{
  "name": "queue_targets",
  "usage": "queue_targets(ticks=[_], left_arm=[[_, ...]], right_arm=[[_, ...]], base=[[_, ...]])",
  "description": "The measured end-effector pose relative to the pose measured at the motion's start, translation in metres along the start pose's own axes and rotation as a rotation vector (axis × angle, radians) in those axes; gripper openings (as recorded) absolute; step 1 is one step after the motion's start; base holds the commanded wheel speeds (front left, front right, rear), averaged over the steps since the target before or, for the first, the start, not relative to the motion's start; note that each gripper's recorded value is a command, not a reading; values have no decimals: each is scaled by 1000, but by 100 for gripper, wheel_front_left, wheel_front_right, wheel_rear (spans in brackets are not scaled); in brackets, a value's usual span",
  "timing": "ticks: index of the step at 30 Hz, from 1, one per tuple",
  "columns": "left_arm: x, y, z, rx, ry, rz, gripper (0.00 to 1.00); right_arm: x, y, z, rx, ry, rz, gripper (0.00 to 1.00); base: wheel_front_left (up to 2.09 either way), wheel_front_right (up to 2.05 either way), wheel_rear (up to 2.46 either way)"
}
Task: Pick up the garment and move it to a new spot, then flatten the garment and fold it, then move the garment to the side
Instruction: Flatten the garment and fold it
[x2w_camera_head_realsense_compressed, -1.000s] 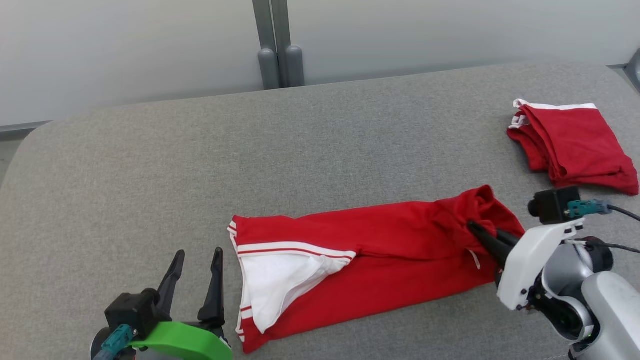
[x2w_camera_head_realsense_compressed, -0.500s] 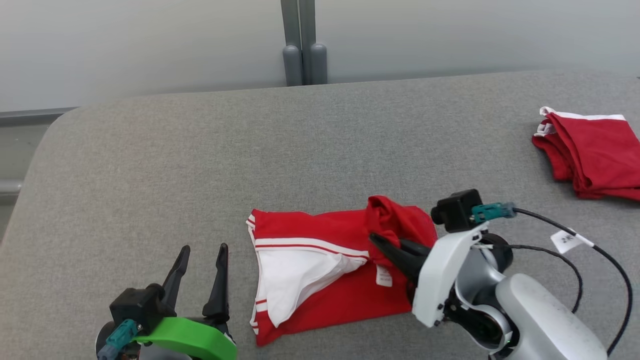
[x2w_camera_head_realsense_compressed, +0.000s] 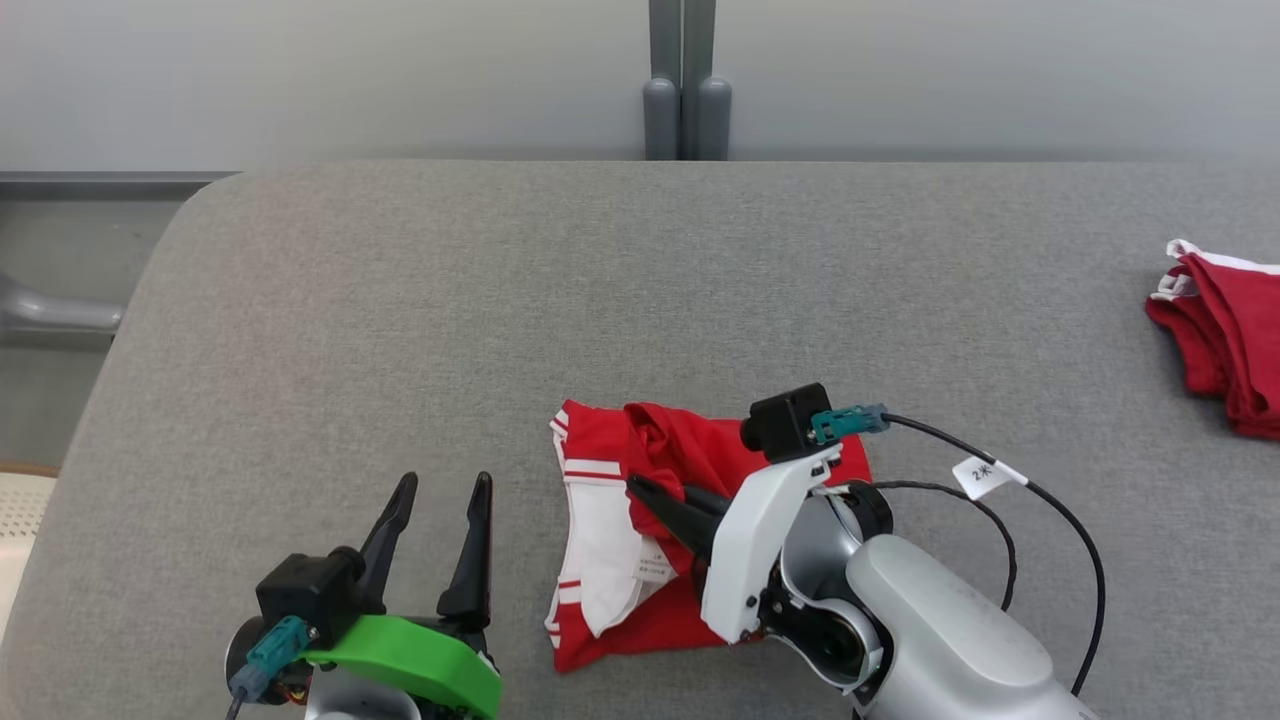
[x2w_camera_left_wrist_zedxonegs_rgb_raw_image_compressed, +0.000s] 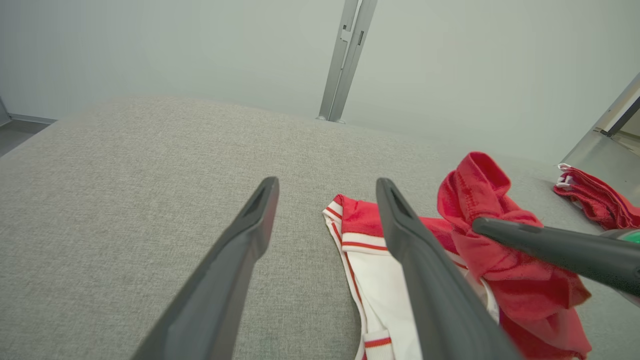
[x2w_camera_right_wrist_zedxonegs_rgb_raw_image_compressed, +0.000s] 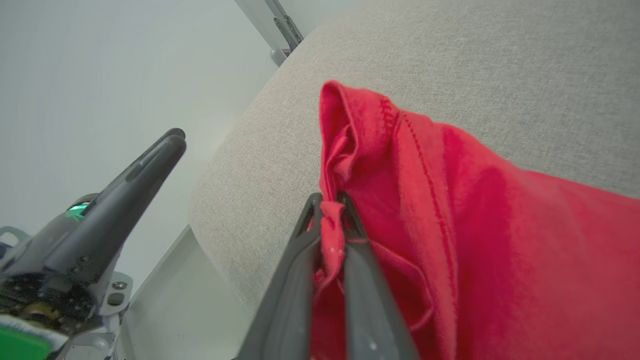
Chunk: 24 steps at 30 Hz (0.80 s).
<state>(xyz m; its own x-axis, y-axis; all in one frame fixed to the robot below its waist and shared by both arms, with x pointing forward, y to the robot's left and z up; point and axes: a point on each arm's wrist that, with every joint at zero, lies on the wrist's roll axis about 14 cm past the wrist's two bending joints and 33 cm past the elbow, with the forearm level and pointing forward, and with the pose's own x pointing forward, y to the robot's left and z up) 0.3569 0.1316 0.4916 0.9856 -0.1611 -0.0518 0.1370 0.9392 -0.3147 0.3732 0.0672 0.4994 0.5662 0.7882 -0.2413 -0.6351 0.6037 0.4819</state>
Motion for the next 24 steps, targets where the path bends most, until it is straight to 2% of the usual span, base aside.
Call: queue_targets(ticks=[9,10,11,12,13,19,24], left_arm=[[-9,14,1,4,-5,46,100],[-10,15,1,4,-5,49,100],[-10,16,1,4,-6,53,100],[-10,16,1,4,-6,55,100],[-11,17,1,5,-7,57,100],[-10,15,-2,7,3,51,100],[-6,9,-4,10,11,29,100]], right_arm=[[27,7,-15,21,48,37,0],[29,9,-17,28,54,45,17],[31,11,-17,46,54,50,40],[33,11,-19,59,55,52,91],[34,11,-20,62,57,54,100],[38,15,-10,78,16,67,100],[39,13,12,75,-73,65,100]], base=[[0,0,0],[0,0,0],[0,0,0],[0,0,0],[0,0,0],[0,0,0],[0,0,0]])
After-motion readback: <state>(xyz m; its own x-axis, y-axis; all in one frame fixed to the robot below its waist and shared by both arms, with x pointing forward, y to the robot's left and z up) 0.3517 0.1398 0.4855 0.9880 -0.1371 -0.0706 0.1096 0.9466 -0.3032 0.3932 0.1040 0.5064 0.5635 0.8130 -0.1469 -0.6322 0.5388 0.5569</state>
